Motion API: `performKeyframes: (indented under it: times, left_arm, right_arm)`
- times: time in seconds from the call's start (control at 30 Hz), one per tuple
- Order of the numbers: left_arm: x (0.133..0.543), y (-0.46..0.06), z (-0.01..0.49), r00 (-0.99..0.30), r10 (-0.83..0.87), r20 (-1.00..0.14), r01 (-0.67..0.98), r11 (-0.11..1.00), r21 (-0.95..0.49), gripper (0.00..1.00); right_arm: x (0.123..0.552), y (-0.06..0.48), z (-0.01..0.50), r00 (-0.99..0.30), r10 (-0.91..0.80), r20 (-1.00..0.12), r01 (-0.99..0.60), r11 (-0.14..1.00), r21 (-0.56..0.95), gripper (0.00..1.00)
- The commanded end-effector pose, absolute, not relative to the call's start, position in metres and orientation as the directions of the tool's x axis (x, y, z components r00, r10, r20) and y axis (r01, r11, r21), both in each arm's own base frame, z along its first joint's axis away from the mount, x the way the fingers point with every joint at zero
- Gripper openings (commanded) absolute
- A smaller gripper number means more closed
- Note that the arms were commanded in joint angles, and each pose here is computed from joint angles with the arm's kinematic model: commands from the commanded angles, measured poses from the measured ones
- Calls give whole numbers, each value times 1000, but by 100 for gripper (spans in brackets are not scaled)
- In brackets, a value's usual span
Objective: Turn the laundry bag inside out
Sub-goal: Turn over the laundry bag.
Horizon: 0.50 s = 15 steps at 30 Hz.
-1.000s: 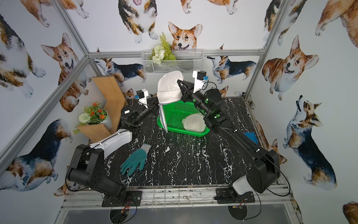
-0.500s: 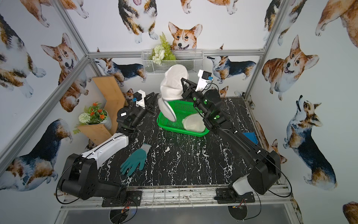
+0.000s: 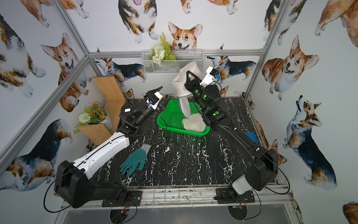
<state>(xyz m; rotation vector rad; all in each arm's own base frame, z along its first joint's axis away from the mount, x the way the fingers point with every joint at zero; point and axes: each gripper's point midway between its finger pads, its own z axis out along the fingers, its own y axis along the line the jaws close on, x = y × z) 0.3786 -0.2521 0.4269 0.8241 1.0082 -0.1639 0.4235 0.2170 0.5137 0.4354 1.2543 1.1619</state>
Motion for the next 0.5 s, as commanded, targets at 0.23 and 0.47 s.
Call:
performKeyframes:
  times: [0.23, 0.47]
  left_arm:
    - [400, -267, 413, 571, 377, -729, 386, 660, 644, 74]
    - [430, -234, 437, 545, 457, -703, 118, 789, 604, 58]
  right_arm:
    - [428, 216, 535, -200, 955, -221, -406, 124, 906, 0]
    - [430, 221, 528, -236, 957, -171, -385, 70, 920, 0]
